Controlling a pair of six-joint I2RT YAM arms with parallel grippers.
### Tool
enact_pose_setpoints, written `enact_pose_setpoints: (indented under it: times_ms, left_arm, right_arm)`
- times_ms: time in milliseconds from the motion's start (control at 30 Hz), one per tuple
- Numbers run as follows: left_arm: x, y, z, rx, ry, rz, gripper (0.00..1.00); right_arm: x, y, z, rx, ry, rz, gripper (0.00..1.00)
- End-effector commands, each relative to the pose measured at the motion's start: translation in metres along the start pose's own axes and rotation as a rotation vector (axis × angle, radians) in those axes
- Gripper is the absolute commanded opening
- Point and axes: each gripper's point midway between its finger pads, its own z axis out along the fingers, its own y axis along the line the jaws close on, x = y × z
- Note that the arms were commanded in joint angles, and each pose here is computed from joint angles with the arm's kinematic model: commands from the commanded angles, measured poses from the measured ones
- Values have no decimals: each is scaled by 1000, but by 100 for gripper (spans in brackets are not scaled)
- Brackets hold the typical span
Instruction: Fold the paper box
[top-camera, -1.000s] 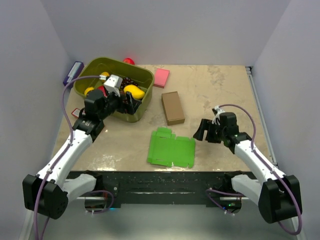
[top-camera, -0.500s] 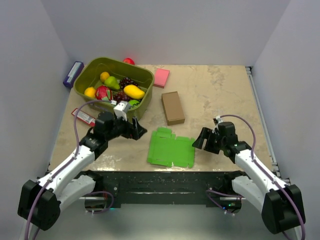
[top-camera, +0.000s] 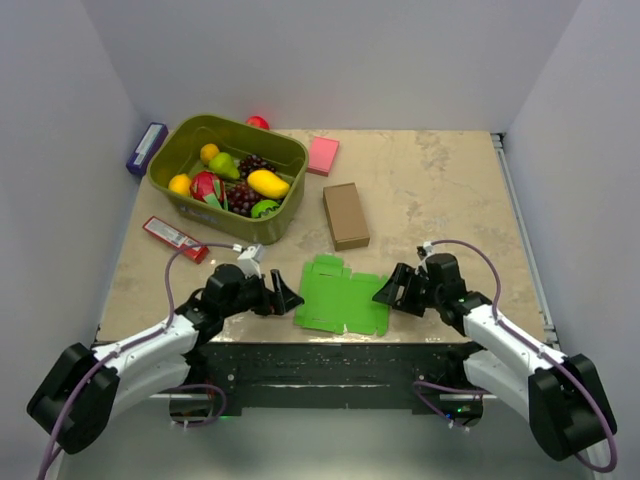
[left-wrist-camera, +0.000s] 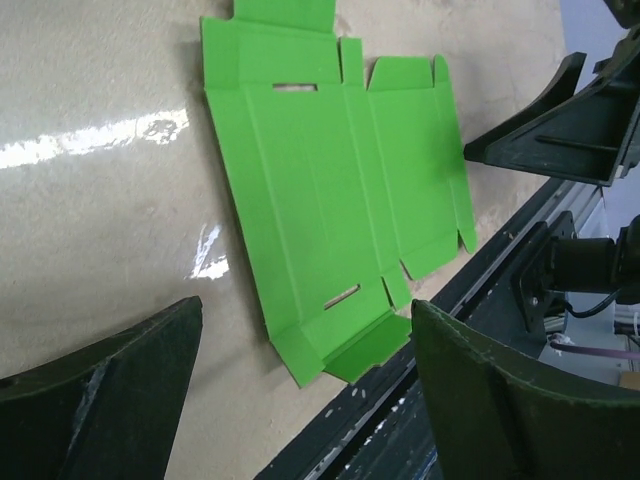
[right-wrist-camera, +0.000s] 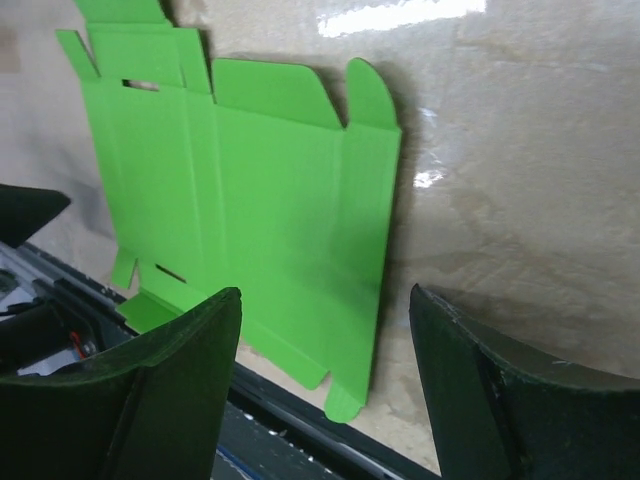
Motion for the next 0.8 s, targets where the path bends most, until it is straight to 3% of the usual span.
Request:
enact_pose_setpoints:
  times_ms: [0,300,567,767]
  left_arm:
    - [-7,-6,7,59,-81,-64,89]
    - [14,6,15,70,-38,-119,83]
    - [21,7,18,78,-12,-136,75]
    - [30,-3,21,108,4,-152,74]
  right_arm:
    - [7,12,7,-83,15,35,70]
    - [13,11,10,-113,5,71,64]
    - [12,8,13,-100,-1,77,64]
    - [11,7,16,-93,0,76,64]
